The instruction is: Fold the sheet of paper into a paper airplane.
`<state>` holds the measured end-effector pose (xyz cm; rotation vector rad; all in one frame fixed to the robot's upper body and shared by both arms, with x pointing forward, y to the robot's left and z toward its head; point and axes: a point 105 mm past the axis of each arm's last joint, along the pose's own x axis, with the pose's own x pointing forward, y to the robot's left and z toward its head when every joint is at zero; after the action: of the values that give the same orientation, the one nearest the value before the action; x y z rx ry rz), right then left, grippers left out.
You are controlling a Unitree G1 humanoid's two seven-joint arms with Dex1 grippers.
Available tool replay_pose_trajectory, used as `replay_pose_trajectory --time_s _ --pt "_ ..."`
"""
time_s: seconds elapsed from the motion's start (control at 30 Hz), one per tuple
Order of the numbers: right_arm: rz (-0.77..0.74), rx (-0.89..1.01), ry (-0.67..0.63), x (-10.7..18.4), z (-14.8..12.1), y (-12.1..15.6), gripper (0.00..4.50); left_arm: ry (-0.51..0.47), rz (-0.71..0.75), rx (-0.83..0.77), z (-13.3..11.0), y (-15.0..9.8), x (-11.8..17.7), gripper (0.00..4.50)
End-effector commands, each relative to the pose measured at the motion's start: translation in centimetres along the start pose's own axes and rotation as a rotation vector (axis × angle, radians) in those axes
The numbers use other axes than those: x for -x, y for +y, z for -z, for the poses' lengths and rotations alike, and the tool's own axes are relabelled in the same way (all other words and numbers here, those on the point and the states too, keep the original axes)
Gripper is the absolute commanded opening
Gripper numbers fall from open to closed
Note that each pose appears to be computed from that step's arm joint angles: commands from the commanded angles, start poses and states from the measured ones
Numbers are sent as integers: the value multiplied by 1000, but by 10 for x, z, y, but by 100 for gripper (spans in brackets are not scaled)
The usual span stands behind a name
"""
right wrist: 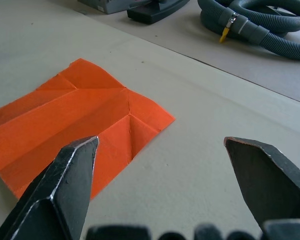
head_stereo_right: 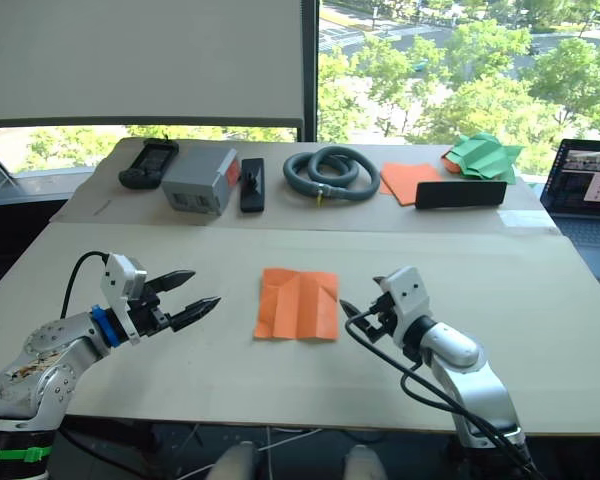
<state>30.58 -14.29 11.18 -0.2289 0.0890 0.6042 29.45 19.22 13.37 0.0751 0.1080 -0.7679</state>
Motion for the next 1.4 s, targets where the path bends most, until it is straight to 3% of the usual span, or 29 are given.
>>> replay_pose_trajectory --time_s 0.03,0.23,0.37,0.57,0.83,1.07,1.2,1.27,1.4 --pt "0 31 -58 0 -15 -1 445 -25 14 -48 -13 -2 -1 450" --pt "6 27 -59 0 -15 -1 445 -23 37 -24 -13 -4 -3 450" --pt "14 23 -59 0 -14 0 445 0 127 -39 -6 -16 -27 450" --pt "25 25 -53 0 -12 2 450 -10 286 -63 -3 -32 -70 261" --pt "57 32 -36 6 -10 0 450 107 385 -168 27 -40 -109 3" --pt "56 27 -10 11 -7 3 450 299 409 -235 69 -39 -116 3" --pt "44 28 12 14 -5 3 450 338 416 -274 81 -37 -113 3" --pt "15 38 101 17 8 2 450 341 427 -270 84 -38 -112 3" --pt "-71 26 193 26 21 10 334 348 438 -269 88 -41 -110 0"
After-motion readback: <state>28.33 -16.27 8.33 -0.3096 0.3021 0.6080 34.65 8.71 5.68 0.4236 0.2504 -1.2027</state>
